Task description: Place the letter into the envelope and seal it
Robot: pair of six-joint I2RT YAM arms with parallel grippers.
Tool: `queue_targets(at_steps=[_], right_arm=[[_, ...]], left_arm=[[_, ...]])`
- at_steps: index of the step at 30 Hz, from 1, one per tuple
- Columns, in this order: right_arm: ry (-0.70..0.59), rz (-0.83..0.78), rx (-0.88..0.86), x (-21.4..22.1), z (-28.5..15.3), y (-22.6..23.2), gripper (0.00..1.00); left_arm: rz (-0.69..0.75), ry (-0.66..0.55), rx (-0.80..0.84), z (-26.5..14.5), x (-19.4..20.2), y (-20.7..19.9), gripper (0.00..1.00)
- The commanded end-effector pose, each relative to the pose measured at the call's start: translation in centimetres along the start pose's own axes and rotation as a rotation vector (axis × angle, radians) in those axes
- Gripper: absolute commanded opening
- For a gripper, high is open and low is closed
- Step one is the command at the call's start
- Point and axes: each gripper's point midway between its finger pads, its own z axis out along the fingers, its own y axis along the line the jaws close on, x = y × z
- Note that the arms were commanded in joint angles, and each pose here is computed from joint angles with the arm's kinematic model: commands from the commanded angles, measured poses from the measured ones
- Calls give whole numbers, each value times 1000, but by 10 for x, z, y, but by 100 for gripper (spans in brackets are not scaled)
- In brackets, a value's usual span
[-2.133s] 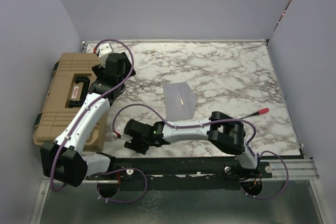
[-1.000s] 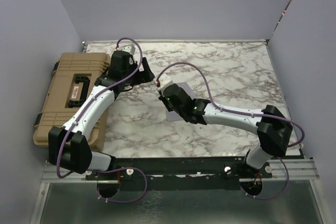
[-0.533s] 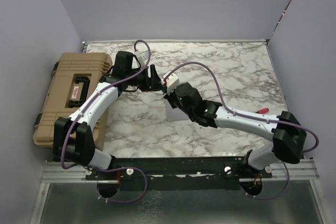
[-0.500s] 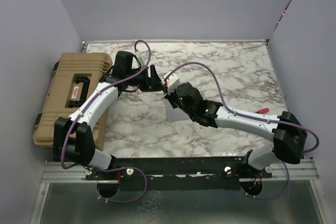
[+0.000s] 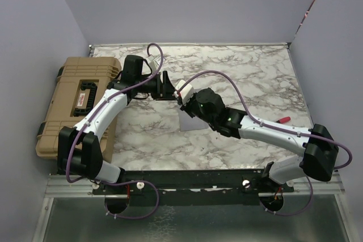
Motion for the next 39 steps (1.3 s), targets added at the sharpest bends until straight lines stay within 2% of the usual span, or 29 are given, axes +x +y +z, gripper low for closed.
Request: queue_targets(at_steps=[1, 4, 5, 9, 11, 12, 13, 15, 17, 19, 21, 26, 29, 31, 34, 39], right_arm=[[5, -50, -47, -2, 3, 5, 0], [1, -53, -61, -2, 3, 8, 0], [1, -52, -63, -2, 3, 9, 0], [-1, -54, -77, -2, 5, 11, 0], [-6, -50, -83, -4, 6, 12, 2], [-3, -31, -81, -4, 5, 12, 7], [1, -1, -75, -6, 4, 10, 27], [22, 68, -131, -7, 0, 10, 55], [28, 136, -93, -11, -6, -8, 69], [-10, 207, -73, -21, -15, -26, 77], [-62, 302, -114, -33, -26, -37, 80], [-154, 575, -190, -61, -43, -58, 81], [-247, 811, -268, -86, -50, -73, 82], [-276, 990, -305, -97, -52, -89, 89], [-284, 1187, -374, -109, -51, -104, 89], [-298, 1299, -531, -128, -47, -105, 85]], left_arm=[[21, 4, 53, -3, -5, -13, 46], [35, 14, 69, -4, -1, -15, 19], [38, 15, 71, -5, 1, -16, 14], [65, 26, 97, -7, 6, -23, 0], [79, 21, 94, -7, 6, -23, 0], [89, 15, 87, -8, 5, -22, 0], [98, 5, 74, -8, 3, -21, 0], [116, -27, 32, -9, -4, -17, 0], [120, -57, -5, -9, -13, -15, 0], [98, -93, -30, -9, -26, -16, 0], [33, -145, -37, -8, -42, -21, 0], [-94, -247, 99, -10, -75, -58, 0], [-137, -297, 201, -14, -93, -81, 0], [-175, -324, 271, -18, -103, -95, 0], [-211, -359, 337, -21, -116, -107, 0], [-242, -375, 358, -21, -125, -110, 0]])
